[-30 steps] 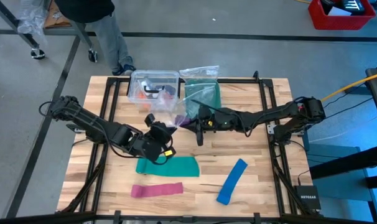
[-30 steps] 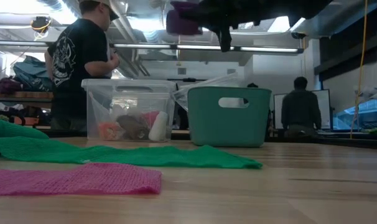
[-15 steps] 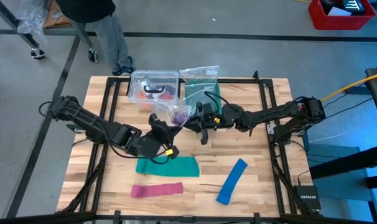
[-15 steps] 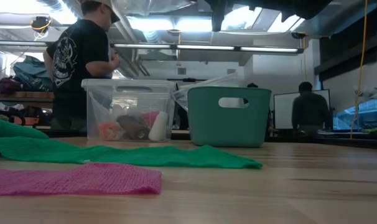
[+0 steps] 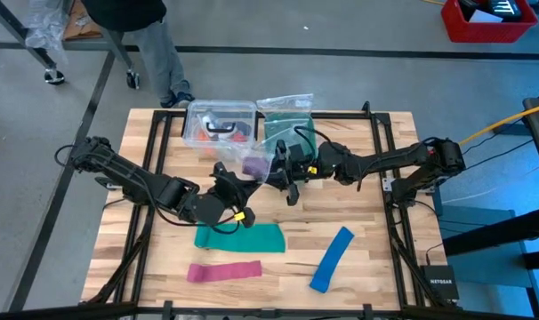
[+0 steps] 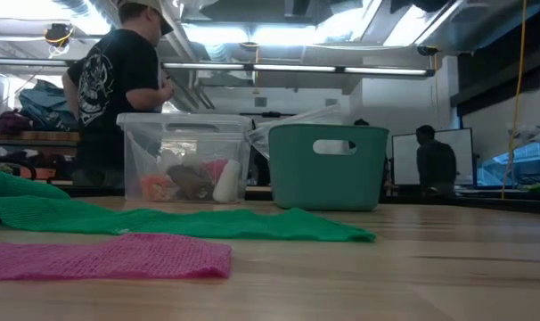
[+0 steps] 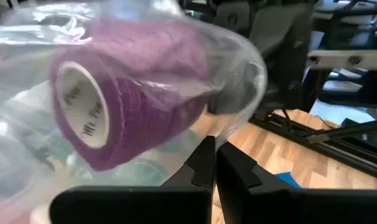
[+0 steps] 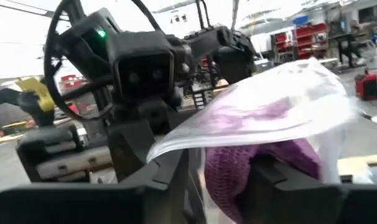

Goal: Roll bandage
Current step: Insert the purple bandage into the transparent zip bag

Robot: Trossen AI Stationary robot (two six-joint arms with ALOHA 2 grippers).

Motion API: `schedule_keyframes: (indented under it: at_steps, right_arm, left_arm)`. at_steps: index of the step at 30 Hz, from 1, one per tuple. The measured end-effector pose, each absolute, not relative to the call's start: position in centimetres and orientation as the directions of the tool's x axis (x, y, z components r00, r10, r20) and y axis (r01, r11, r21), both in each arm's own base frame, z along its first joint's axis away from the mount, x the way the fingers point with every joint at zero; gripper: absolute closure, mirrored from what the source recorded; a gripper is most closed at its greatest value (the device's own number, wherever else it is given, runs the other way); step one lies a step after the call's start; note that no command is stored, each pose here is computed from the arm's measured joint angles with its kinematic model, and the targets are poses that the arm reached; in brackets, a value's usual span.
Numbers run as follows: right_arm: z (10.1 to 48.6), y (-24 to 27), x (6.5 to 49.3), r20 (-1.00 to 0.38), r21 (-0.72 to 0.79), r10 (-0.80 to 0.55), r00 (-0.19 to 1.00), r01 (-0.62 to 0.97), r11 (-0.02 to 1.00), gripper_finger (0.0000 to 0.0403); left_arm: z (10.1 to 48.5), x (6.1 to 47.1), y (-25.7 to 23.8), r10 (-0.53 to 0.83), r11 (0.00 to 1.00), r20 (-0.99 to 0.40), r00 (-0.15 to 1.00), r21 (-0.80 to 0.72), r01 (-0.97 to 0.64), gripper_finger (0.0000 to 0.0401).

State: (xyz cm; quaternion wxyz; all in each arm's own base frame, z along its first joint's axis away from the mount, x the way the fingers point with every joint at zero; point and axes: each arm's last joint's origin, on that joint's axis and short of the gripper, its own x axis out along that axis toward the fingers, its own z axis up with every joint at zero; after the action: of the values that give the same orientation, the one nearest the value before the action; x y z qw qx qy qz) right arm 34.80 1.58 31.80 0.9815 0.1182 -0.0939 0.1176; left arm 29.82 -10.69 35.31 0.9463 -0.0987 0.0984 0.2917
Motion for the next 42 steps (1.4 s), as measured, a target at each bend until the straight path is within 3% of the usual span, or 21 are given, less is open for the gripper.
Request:
schedule_keyframes:
  at_steps: [7,13,22,33,42]
  right_arm:
    - [32.2,1.3,35.3,0.130,0.224,0.221,0.967,-0.246,0.943,0.0229]
    - [32.1,0.5,35.3,0.071,0.294,0.287,0.955,-0.295,0.909,0.0215]
    - [32.6,0.0,34.4,0.036,0.318,0.375,0.926,-0.367,0.874,0.0236]
    - [33.1,0.0,32.0,-0.139,0.326,0.321,0.937,-0.263,0.908,0.0282]
    - [34.0,0.2,31.5,-0.078,0.275,0.403,0.912,-0.369,0.888,0.0291]
  left_arm:
    - [35.2,29.8,-10.8,0.529,0.814,-0.249,0.811,-0.122,-0.568,0.0401]
    - [35.7,30.0,-10.9,0.522,0.821,-0.210,0.826,-0.140,-0.554,0.0401]
    - [35.9,29.9,-11.5,0.503,0.820,-0.195,0.842,-0.200,-0.536,0.0401]
    - [36.1,29.2,-12.7,0.470,0.807,-0.189,0.862,-0.304,-0.506,0.0401]
    - [36.2,29.3,-12.7,0.469,0.805,-0.187,0.863,-0.311,-0.505,0.0401]
